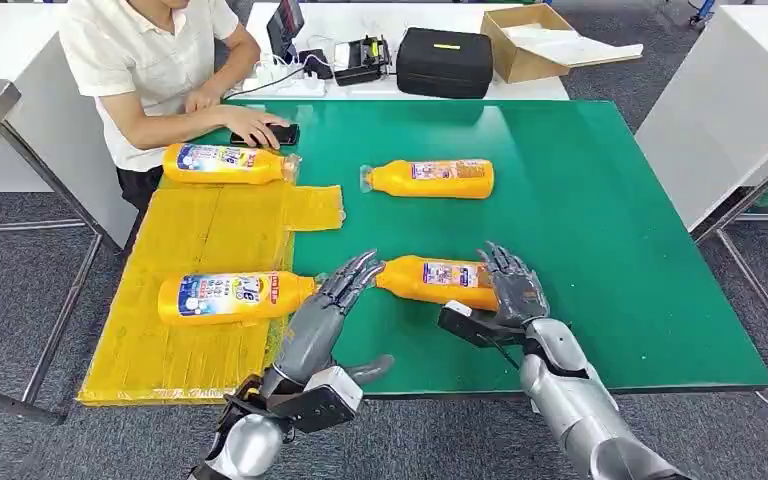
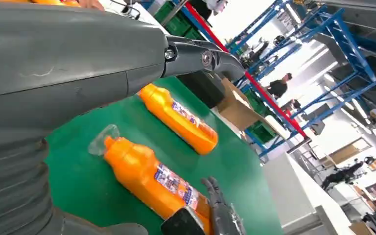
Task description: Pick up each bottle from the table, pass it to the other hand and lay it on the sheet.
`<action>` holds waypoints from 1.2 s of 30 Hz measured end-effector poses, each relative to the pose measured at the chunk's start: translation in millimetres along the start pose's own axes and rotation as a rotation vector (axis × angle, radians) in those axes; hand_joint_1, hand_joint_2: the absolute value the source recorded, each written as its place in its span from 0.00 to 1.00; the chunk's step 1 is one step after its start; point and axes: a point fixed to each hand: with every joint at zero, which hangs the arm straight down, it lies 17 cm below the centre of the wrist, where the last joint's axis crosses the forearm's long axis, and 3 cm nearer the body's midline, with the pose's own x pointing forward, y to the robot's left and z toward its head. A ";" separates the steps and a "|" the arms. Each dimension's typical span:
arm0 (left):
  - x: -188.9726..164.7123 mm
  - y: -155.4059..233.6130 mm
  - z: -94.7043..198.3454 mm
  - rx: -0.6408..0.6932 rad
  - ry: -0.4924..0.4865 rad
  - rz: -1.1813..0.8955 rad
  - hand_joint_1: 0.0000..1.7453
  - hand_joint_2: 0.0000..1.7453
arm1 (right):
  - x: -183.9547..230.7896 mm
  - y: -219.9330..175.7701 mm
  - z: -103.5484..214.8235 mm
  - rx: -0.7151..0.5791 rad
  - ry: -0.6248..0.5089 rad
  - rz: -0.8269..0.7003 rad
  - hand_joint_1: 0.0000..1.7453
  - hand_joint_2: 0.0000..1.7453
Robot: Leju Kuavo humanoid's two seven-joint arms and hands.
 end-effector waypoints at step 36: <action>-24.2 31.7 -3.7 0.232 0.119 0.877 0.00 1.00 | 53.0 -18.5 13.1 -0.132 -0.162 -0.655 1.00 1.00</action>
